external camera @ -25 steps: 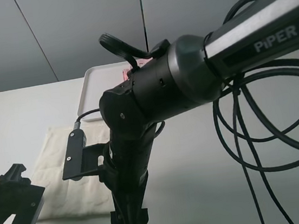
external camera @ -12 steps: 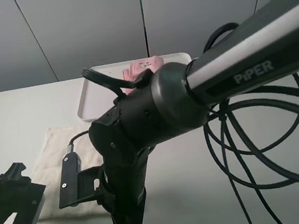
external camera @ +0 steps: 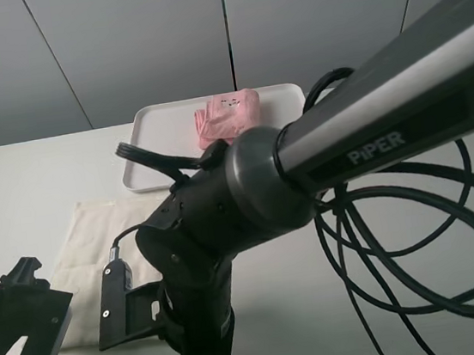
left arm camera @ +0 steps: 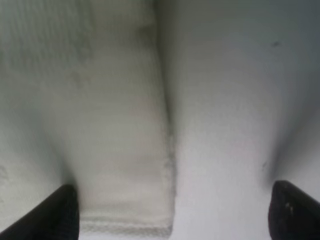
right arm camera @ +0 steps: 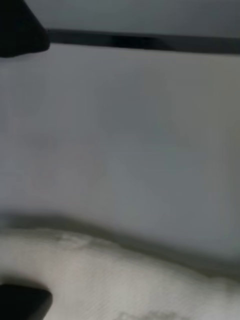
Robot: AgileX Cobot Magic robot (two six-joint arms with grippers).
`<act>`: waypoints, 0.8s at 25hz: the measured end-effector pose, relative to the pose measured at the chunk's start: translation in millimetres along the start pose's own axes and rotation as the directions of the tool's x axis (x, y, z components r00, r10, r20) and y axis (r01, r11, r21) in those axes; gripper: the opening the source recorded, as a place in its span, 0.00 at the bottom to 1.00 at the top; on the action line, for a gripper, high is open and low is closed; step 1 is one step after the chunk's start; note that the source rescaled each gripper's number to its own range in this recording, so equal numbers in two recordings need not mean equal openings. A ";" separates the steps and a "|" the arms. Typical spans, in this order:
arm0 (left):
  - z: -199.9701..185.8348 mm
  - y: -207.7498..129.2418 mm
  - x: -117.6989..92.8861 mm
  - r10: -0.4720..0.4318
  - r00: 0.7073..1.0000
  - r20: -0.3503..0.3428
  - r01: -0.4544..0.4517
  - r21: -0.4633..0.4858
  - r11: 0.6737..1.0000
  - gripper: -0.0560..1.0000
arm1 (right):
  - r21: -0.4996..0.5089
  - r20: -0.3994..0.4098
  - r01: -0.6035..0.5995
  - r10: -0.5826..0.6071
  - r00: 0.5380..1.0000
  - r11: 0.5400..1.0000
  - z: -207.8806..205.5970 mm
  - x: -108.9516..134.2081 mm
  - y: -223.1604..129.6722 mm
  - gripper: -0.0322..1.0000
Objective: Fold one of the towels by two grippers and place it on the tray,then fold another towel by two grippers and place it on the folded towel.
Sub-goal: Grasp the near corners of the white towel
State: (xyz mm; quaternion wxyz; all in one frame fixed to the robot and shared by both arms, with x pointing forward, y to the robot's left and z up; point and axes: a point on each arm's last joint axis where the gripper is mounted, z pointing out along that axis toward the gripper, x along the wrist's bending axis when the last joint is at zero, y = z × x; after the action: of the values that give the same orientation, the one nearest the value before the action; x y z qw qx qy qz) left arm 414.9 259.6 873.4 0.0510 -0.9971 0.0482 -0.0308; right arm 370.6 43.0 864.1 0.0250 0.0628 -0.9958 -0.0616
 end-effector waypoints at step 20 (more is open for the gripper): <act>0.0 0.6 1.4 0.002 1.000 -0.015 -0.002 -0.006 1.000 0.98 | 0.057 0.023 -0.028 0.027 0.999 0.998 6.4 -7.8 10.5 0.88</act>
State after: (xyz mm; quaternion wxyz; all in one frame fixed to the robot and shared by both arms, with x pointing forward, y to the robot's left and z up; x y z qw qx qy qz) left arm 416.3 258.9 873.5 0.0474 -0.9969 0.0496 -0.0384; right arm 376.6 55.1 858.7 0.0131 0.0491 -0.9982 -0.0332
